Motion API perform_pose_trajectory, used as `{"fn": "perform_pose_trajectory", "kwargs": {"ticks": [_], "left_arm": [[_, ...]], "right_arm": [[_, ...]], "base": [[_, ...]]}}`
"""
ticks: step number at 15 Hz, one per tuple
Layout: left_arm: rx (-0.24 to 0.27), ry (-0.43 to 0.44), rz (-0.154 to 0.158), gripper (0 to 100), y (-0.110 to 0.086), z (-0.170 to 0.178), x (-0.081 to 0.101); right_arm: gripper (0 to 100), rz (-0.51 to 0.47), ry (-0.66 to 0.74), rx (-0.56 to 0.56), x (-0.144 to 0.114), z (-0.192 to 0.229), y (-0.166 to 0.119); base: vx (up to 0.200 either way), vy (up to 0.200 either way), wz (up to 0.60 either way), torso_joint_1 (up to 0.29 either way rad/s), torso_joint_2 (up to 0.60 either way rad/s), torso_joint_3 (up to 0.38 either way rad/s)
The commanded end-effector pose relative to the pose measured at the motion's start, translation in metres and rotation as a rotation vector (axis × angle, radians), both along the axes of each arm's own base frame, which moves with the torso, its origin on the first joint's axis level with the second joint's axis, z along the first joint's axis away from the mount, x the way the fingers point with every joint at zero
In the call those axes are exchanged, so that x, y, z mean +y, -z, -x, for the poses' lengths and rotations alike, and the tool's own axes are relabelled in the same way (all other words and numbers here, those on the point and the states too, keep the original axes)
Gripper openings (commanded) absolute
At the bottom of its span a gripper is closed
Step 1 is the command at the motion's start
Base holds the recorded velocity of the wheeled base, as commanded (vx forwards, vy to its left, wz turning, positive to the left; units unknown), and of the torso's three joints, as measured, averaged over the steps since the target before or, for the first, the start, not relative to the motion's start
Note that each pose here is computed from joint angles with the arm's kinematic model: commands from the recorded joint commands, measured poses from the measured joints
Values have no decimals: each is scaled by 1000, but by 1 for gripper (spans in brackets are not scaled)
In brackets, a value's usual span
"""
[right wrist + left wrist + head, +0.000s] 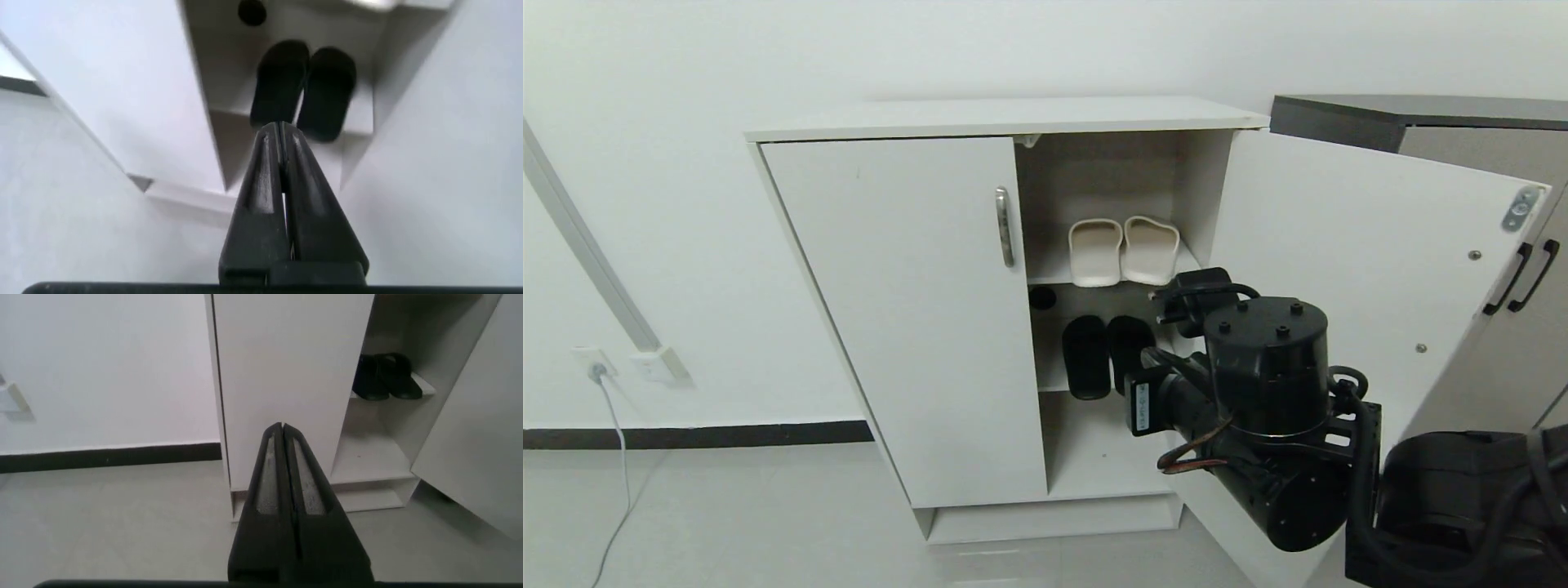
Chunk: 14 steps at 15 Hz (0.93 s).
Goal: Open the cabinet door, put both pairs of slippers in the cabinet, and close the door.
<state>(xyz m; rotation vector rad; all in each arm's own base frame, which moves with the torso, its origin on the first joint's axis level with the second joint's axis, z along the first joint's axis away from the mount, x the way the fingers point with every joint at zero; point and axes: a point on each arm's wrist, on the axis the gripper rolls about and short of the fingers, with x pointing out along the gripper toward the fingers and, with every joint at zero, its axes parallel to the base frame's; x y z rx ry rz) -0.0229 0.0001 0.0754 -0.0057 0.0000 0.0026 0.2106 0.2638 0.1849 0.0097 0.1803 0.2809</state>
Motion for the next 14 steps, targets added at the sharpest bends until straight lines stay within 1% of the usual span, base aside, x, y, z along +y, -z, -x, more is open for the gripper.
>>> {"fn": "perform_pose_trajectory", "kwargs": {"ticks": [1, 2, 6, 8, 14], "left_arm": [[2, -1, 0, 0, 0, 0, 0], [2, -1, 0, 0, 0, 0, 0], [2, -1, 2, 0, 0, 0, 0], [2, -1, 0, 0, 0, 0, 0], [2, 1, 0, 0, 0, 0, 0]], "right_arm": [[0, 7, -1, 6, 0, 0, 3], [0, 11, -2, 9, 0, 0, 4], [0, 15, -51, 24, -2, 2, 11], [0, 40, -48, 26, -5, 1, 15], [0, 56, -49, 31, -6, 2, 17]], "base": [[-200, 0, 0, -2, 2, 2], [-200, 0, 0, 7, 7, -7], [0, 0, 0, 0, 0, 0], [0, 0, 0, 0, 0, 0], [0, 0, 0, 0, 0, 0]]}}
